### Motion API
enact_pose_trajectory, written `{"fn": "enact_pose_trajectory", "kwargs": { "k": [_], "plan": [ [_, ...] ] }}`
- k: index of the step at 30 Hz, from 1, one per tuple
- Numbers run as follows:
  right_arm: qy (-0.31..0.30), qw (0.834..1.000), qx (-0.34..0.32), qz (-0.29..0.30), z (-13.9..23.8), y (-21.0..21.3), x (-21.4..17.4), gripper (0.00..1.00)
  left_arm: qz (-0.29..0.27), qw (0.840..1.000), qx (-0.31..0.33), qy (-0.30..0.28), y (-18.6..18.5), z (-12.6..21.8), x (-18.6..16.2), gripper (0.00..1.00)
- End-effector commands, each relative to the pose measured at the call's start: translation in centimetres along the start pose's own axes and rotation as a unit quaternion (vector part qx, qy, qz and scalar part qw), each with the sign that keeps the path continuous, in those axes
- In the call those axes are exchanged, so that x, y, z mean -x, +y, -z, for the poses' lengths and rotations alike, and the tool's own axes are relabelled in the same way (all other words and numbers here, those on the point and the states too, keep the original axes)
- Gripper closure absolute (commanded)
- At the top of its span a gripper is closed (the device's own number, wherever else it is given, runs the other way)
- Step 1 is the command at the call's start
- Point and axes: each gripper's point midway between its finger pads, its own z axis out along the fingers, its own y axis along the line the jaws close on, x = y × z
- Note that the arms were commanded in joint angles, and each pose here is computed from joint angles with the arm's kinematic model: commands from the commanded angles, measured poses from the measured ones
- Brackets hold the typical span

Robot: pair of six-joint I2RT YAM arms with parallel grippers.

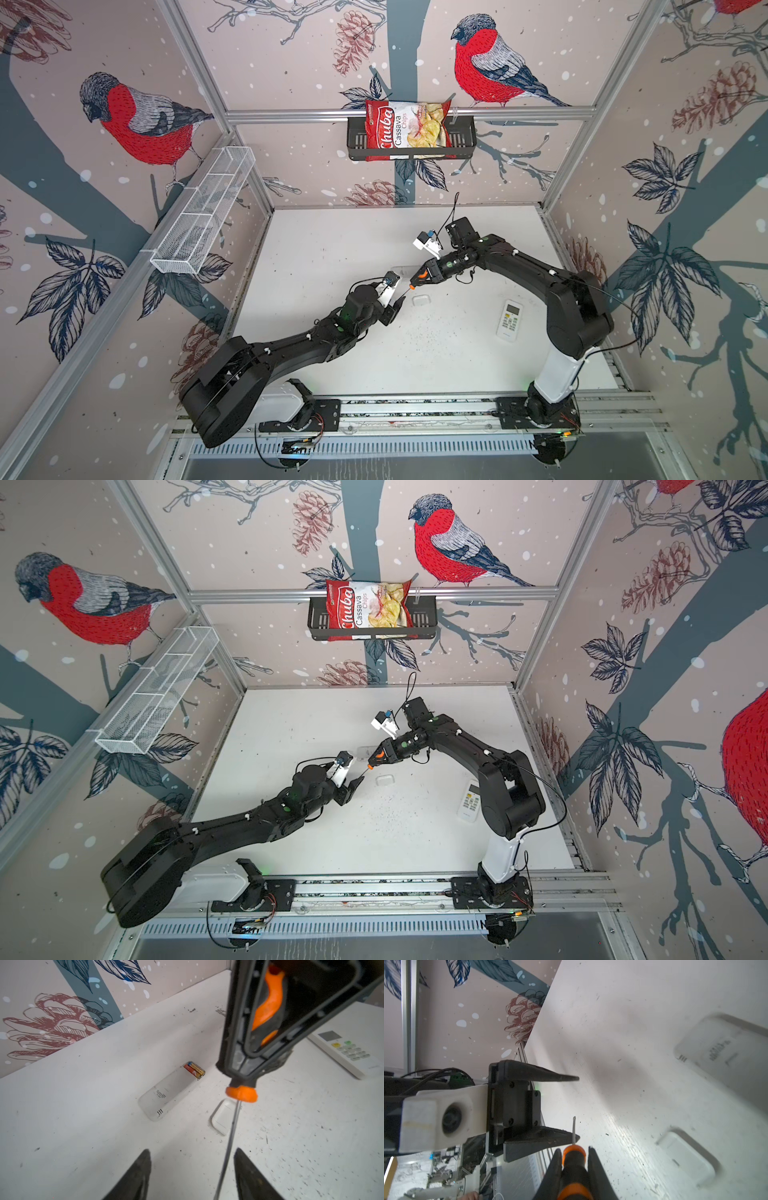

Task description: Unload the batteries from the remote control

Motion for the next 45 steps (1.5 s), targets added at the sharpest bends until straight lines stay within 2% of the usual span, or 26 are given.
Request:
{"fn": "enact_pose_trajectory", "kwargs": {
  "k": [1, 4, 7, 12, 17, 21, 24, 28, 32, 38, 42, 45],
  "plan": [
    [-0.063, 0.998, -0.004, -0.003, 1.8, 0.1, 2.1, 1.0, 0.031, 0.997, 0.052, -0.042, 2.0, 0.6, 1.6, 0.29],
    [-0.11, 0.994, -0.012, -0.018, 3.5, -0.5, 2.7, 1.0, 0.077, 0.992, 0.069, -0.07, 3.5, 1.3, 1.9, 0.19],
    [-0.149, 0.987, -0.036, -0.039, 5.2, -1.8, 2.8, 1.0, 0.122, 0.985, 0.075, -0.098, 4.8, 2.3, 2.3, 0.14],
    [-0.191, 0.976, -0.053, -0.086, 7.4, -3.5, 2.2, 1.0, 0.157, 0.977, 0.087, -0.119, 6.2, 3.2, 2.7, 0.11],
    [-0.191, 0.975, -0.07, -0.094, 7.8, -4.6, 1.7, 1.0, 0.186, 0.973, 0.101, -0.091, 7.0, 2.2, 2.4, 0.11],
    [-0.196, 0.972, -0.105, -0.079, 8.2, -6.0, 1.5, 1.0, 0.205, 0.972, 0.089, -0.067, 6.8, 0.9, 1.8, 0.14],
    [-0.22, 0.965, -0.141, -0.034, 8.9, -6.4, 1.7, 1.0, 0.217, 0.971, 0.079, -0.055, 6.6, 0.0, 1.6, 0.15],
    [-0.243, 0.958, -0.152, 0.016, 9.3, -6.4, 1.6, 1.0, 0.228, 0.97, 0.073, -0.045, 6.6, -0.8, 1.3, 0.16],
    [-0.236, 0.958, -0.157, 0.036, 8.9, -7.1, 1.6, 1.0, 0.233, 0.969, 0.07, -0.032, 6.5, -1.6, 0.7, 0.19],
    [-0.224, 0.959, -0.168, 0.036, 8.6, -8.9, 1.9, 1.0, 0.243, 0.968, 0.056, -0.011, 6.1, -2.8, -0.6, 0.34],
    [-0.219, 0.962, -0.161, 0.005, 8.6, -10.3, 2.4, 1.0, 0.249, 0.967, 0.055, -0.003, 6.1, -3.4, -1.4, 0.36],
    [-0.209, 0.965, -0.16, 0.019, 8.4, -10.3, 2.5, 1.0, 0.252, 0.966, 0.055, 0.002, 6.4, -3.7, -1.7, 0.36]
  ]
}}
